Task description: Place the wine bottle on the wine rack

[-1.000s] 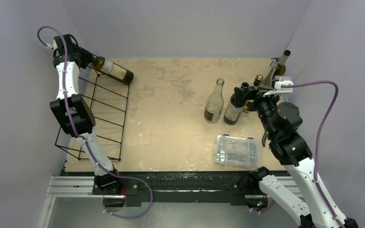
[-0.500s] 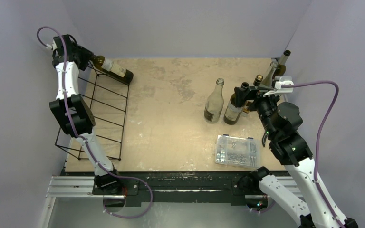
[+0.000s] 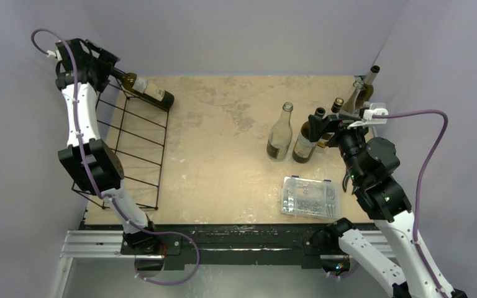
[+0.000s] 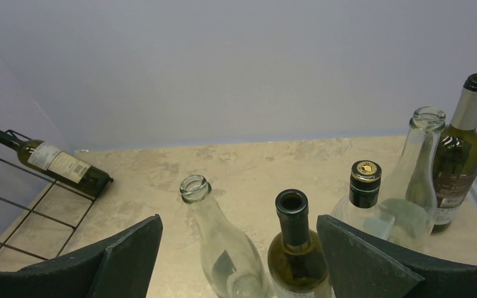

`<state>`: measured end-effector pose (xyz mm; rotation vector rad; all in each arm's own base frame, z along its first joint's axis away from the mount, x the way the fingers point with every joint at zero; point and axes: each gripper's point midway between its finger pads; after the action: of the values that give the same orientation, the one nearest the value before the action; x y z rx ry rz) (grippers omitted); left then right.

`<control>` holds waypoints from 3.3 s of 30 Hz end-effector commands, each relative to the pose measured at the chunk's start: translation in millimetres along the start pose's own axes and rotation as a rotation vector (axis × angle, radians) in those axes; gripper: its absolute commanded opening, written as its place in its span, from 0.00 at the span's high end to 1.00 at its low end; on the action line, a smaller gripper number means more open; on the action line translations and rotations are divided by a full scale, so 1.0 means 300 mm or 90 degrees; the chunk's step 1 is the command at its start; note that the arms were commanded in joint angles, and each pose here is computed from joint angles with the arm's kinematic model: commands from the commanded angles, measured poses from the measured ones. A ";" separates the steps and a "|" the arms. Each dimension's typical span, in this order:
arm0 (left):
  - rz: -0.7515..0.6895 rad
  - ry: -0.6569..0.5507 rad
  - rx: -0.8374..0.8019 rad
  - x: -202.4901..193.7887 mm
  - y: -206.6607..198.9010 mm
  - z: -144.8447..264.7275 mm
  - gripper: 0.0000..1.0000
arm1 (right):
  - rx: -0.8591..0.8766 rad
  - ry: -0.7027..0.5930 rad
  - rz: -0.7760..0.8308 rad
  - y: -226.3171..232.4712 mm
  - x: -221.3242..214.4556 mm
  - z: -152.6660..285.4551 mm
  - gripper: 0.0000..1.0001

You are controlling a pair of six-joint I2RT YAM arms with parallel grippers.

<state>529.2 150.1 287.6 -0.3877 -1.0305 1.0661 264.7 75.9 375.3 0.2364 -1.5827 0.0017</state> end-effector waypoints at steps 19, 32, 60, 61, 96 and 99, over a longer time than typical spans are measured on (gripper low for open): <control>-0.093 0.090 -0.298 -0.535 -0.154 0.573 0.09 | 0.055 -0.005 -0.023 0.060 0.012 -0.005 0.01; -0.375 0.059 -0.678 -1.000 -0.363 0.921 0.11 | 0.061 -0.001 -0.032 0.068 -0.001 -0.015 0.01; -0.545 0.007 -0.802 -1.625 -0.630 0.924 0.12 | 0.051 -0.001 -0.025 0.057 0.008 -0.009 0.01; -0.545 0.009 -0.808 -1.634 -0.636 0.925 0.12 | 0.051 -0.002 -0.025 0.058 0.010 -0.008 0.01; -0.548 0.099 -0.765 -1.783 -0.658 0.837 0.64 | 0.061 0.001 -0.027 0.065 0.000 -0.002 0.01; -0.550 0.101 -0.756 -1.777 -0.664 0.838 0.80 | 0.060 -0.002 -0.028 0.064 0.003 0.000 0.01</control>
<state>367.7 -446.2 264.6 -0.7949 -1.3980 -0.4772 264.7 92.5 368.5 0.3200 -1.5483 0.0392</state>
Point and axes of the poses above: each gripper's point midway between its finger pads, its own z axis back along the fingers, its own y axis along the line the jaws close on, x = y × z, and after that the axes turned 4 degrees about z, right-handed
